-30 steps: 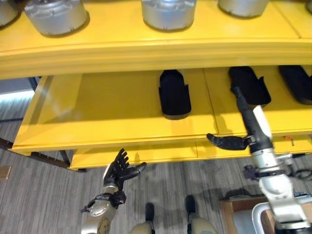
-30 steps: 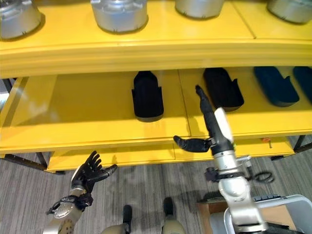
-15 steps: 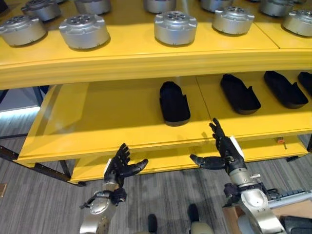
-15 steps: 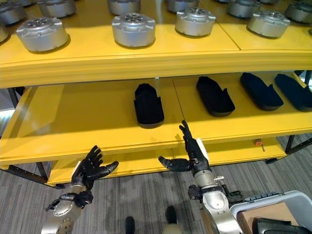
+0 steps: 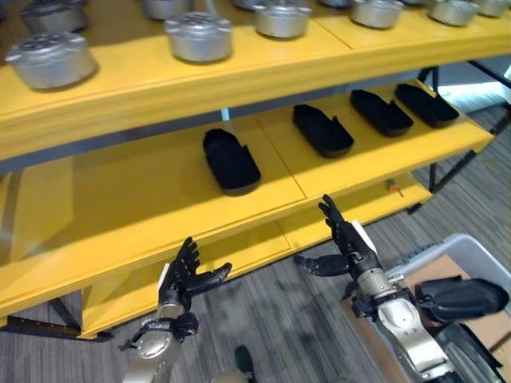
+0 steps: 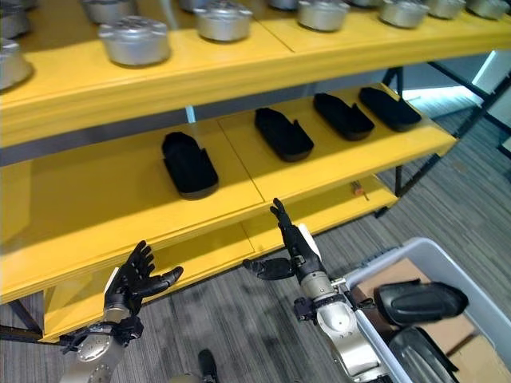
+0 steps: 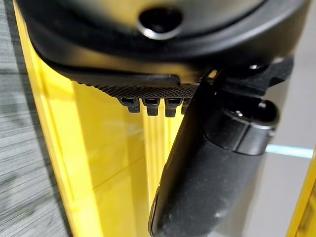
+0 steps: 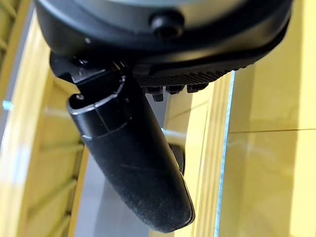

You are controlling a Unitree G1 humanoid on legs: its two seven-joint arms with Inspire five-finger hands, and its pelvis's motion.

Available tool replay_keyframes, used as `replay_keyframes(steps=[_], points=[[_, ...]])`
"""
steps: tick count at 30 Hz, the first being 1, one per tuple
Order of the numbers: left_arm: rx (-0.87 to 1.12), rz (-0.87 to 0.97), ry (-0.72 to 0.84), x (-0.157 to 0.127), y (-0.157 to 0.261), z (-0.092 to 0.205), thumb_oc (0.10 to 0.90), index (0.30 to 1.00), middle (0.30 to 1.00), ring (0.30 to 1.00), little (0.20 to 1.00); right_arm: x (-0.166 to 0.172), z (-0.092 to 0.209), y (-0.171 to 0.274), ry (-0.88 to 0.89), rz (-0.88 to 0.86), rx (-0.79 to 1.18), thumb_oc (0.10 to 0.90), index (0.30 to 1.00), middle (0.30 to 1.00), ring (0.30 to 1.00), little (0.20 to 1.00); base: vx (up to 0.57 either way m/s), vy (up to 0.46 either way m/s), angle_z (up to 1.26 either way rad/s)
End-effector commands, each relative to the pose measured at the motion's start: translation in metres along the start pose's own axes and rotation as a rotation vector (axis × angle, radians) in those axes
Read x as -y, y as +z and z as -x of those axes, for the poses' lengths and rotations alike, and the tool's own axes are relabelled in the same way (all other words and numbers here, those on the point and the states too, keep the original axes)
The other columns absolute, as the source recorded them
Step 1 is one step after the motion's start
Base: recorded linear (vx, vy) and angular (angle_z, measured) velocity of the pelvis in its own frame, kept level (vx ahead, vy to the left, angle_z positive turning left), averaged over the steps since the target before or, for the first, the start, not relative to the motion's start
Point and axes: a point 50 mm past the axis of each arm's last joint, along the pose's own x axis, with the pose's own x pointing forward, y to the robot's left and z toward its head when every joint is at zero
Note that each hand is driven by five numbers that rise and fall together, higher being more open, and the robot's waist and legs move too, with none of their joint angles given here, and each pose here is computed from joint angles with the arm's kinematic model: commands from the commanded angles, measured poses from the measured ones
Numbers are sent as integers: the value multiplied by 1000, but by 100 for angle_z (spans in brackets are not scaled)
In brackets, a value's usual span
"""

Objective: Move parts from the plastic box to the shelf.

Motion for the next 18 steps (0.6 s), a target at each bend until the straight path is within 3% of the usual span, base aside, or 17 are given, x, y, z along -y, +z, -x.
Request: replay_keyframes(steps=[1,10,18], points=[[234,71,-72,14,47,-11,900,1000,1000,1000,1000,21,-9,51,-81,52,270,900,1000,1000,1000,1000,-42,-191,-49],[190,83,-128,25,34,-8,900,1000,1000,1000,1000,38,5,45,-148,131,246,900,1000,1000,1000,1000,-24,-232,-42],[189,80,-127,28,32,-9,900,1000,1000,1000,1000,45,14,41,-170,152,233,900,1000,1000,1000,1000,-9,-259,-81]])
